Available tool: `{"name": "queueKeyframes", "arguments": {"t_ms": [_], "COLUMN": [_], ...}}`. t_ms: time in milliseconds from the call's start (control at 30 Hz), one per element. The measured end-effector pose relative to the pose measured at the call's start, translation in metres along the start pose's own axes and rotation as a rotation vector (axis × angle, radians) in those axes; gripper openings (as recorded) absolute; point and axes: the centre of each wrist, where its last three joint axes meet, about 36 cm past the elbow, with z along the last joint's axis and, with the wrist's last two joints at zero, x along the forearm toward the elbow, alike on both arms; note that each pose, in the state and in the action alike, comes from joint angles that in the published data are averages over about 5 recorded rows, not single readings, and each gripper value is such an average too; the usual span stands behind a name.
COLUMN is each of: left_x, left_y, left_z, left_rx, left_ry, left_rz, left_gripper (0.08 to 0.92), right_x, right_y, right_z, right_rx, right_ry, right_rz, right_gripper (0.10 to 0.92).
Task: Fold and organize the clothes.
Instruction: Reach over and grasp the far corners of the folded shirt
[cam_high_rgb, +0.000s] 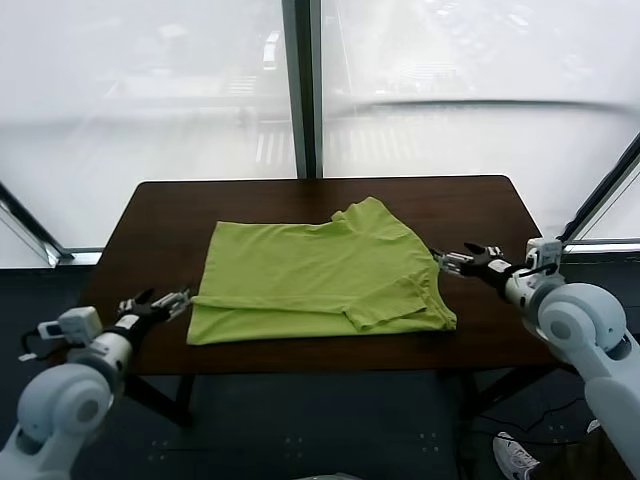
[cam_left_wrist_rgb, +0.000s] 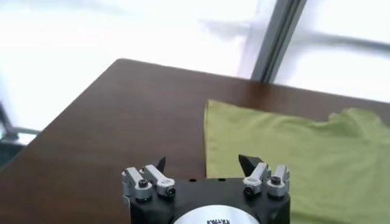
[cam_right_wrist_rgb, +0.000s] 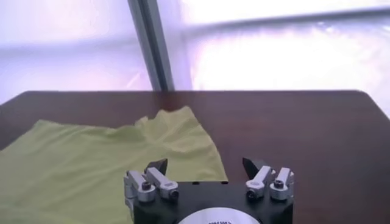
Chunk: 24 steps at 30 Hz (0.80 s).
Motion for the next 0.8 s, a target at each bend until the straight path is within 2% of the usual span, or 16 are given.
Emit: {"name": "queueKeyframes", "arguments": {"t_ms": [167,333,567,800], "left_x": [-0.047,-0.081,-0.118,-0.144], "left_y": [0.0,0.007,0.017,0.027], "left_z": [-0.01,-0.017,-0.014,-0.005], "left_rx": [-0.007,-0.033,-0.067,-0.08], "left_ry": [0.017,0.022,0.011,0.038], "left_rz": [0.006,0.011,0.02,0.014], "left_gripper": [0.907,0.907,0.907,0.907], "right_x": [-0.033,-0.054,-0.072,-0.084], "right_y": [0.006,0.009,0.014,0.023], "right_z": [0.0,0.007,0.012,0.018], "right_rx": [0.001,-0.003,-0.035,-0.047], "right_ry": [0.043,0.064,0.085,0.11], "right_rz": [-0.005,0.004,-0.002,-0.013], "right_gripper": [0.907,0.907,0.907,0.907]}}
